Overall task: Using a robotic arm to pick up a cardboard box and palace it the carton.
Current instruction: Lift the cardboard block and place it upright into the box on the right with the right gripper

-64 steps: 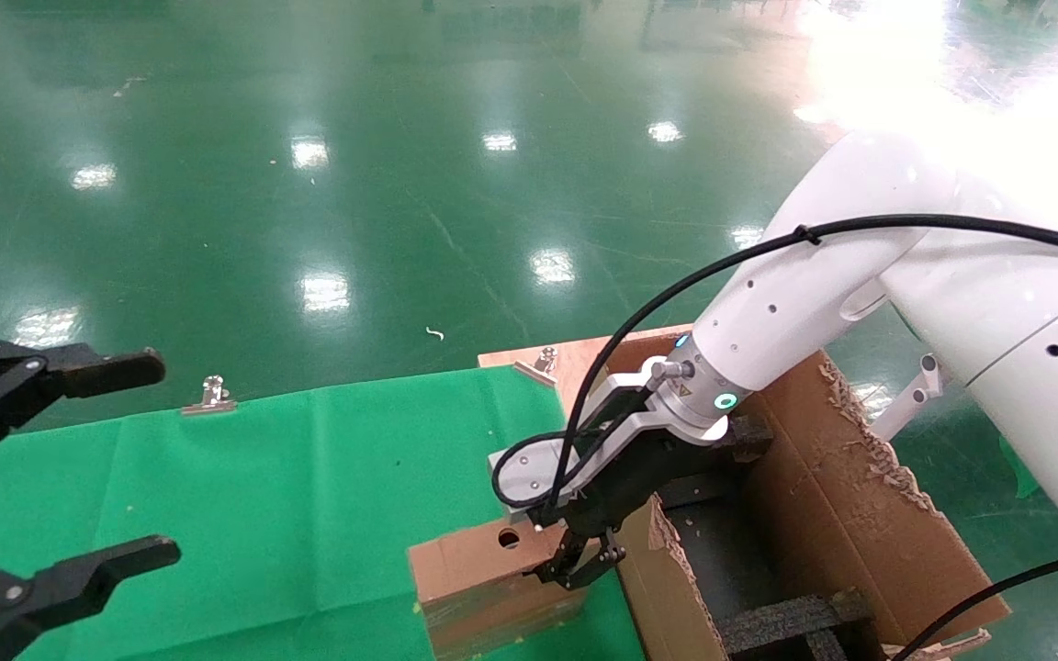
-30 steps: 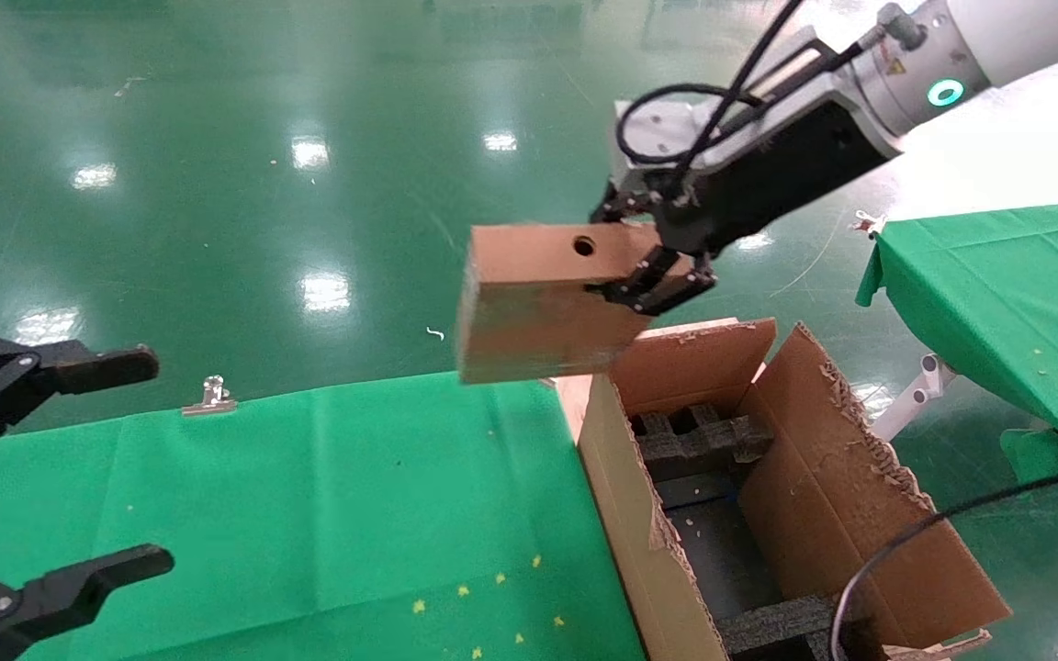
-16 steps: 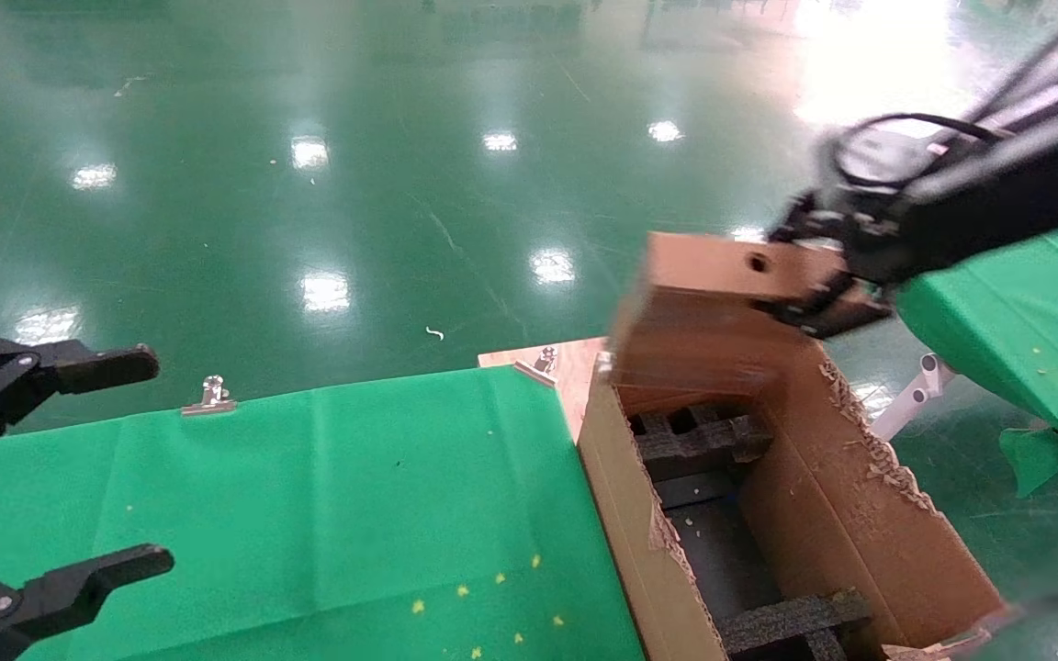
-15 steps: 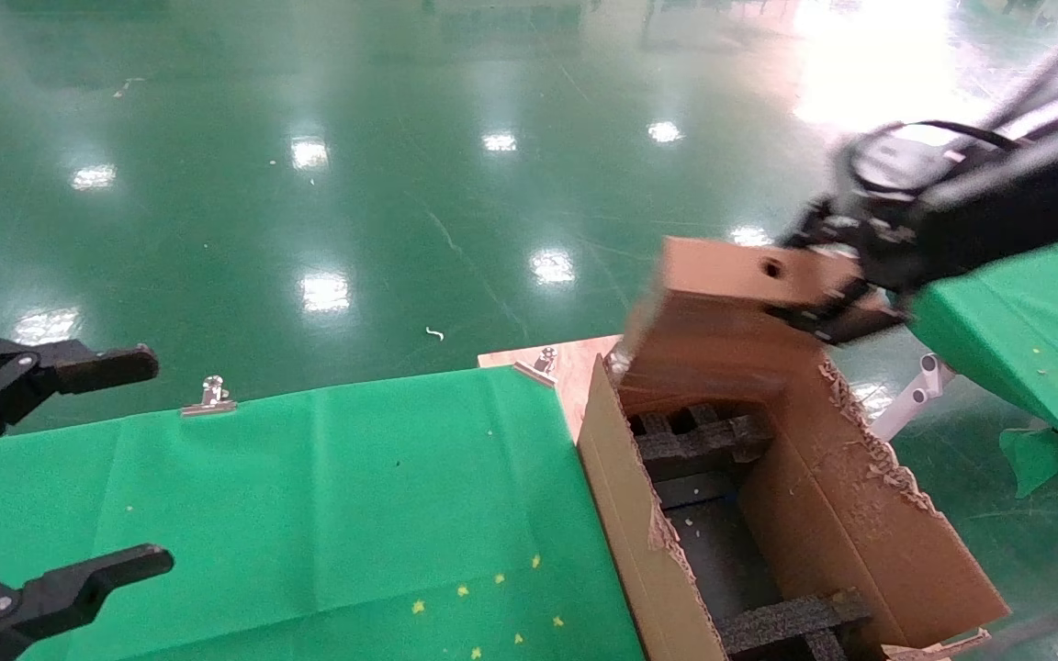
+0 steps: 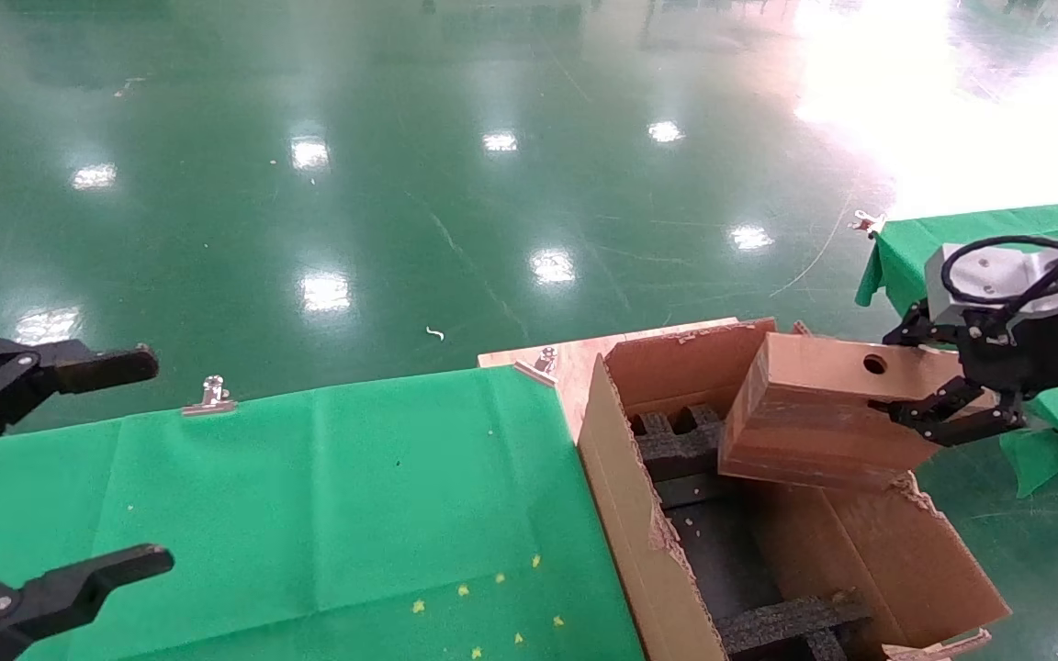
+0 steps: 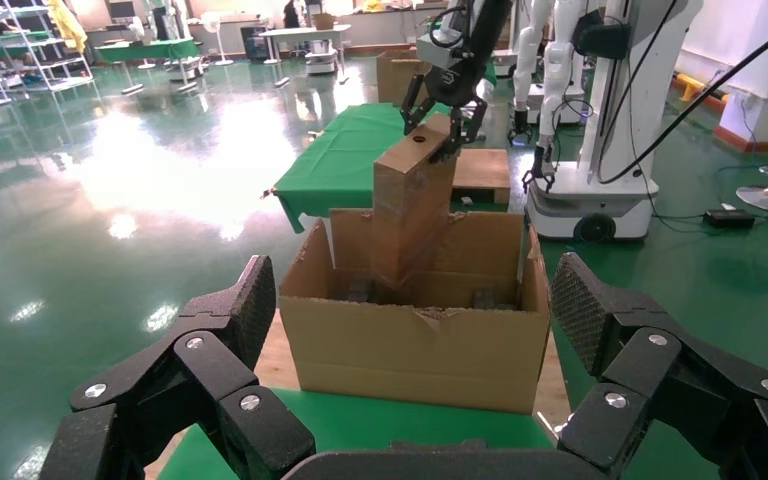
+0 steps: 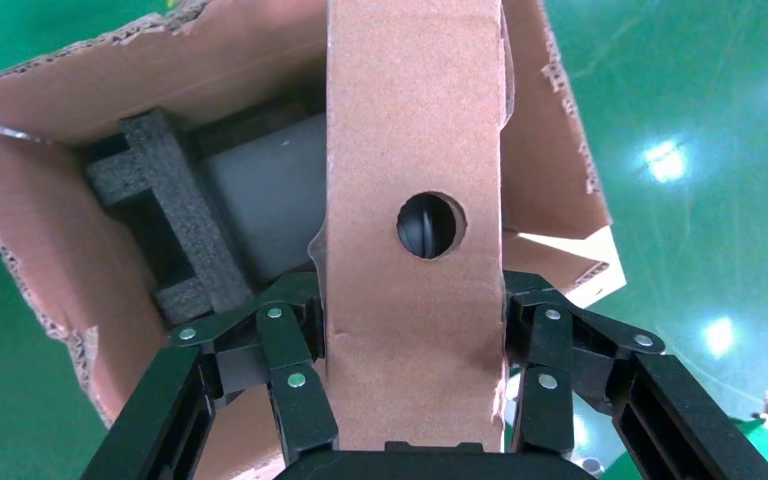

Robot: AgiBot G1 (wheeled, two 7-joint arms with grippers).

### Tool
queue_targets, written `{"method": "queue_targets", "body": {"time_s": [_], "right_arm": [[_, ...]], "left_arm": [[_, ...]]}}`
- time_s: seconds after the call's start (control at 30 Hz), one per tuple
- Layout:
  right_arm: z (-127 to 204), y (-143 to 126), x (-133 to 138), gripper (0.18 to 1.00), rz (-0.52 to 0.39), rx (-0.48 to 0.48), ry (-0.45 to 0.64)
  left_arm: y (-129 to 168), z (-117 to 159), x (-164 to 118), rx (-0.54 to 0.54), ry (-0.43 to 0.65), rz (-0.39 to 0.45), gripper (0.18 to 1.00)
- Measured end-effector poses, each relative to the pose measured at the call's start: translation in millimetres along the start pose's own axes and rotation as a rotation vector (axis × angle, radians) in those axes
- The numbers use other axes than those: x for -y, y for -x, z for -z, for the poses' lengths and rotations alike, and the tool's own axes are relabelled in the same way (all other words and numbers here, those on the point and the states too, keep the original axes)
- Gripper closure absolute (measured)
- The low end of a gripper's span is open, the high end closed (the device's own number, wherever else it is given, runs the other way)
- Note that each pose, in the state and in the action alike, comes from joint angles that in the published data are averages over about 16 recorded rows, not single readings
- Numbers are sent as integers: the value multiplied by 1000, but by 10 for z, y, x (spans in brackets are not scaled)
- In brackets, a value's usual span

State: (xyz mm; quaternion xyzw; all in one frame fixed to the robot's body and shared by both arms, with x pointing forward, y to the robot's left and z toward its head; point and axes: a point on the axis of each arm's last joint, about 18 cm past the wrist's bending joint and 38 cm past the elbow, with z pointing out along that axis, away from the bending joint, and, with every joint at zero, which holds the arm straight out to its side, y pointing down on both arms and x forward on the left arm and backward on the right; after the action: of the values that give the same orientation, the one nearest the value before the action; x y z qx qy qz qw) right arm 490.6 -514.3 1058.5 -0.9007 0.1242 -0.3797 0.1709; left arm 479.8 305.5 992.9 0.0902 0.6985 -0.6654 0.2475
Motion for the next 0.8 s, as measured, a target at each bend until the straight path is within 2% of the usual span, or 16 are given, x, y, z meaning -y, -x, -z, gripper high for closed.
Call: {"method": "queue_targets", "body": {"time_s": [0.2,0.4,0.53,0.8], "right_arm": [[-41,-1,-35,806,-33,-8,14],[-150,-20,-80,807,-138,-42,36],[-249,7,-146,808,-261,-77,58],[-440,180,-282,810,-564,-165,99]], "left_arm": [[0,0,0,0,0,0,184],[0,0,0,0,0,0,184],[0,0,0,0,0,0,184],[0,0,0,0,0,0,184]]}}
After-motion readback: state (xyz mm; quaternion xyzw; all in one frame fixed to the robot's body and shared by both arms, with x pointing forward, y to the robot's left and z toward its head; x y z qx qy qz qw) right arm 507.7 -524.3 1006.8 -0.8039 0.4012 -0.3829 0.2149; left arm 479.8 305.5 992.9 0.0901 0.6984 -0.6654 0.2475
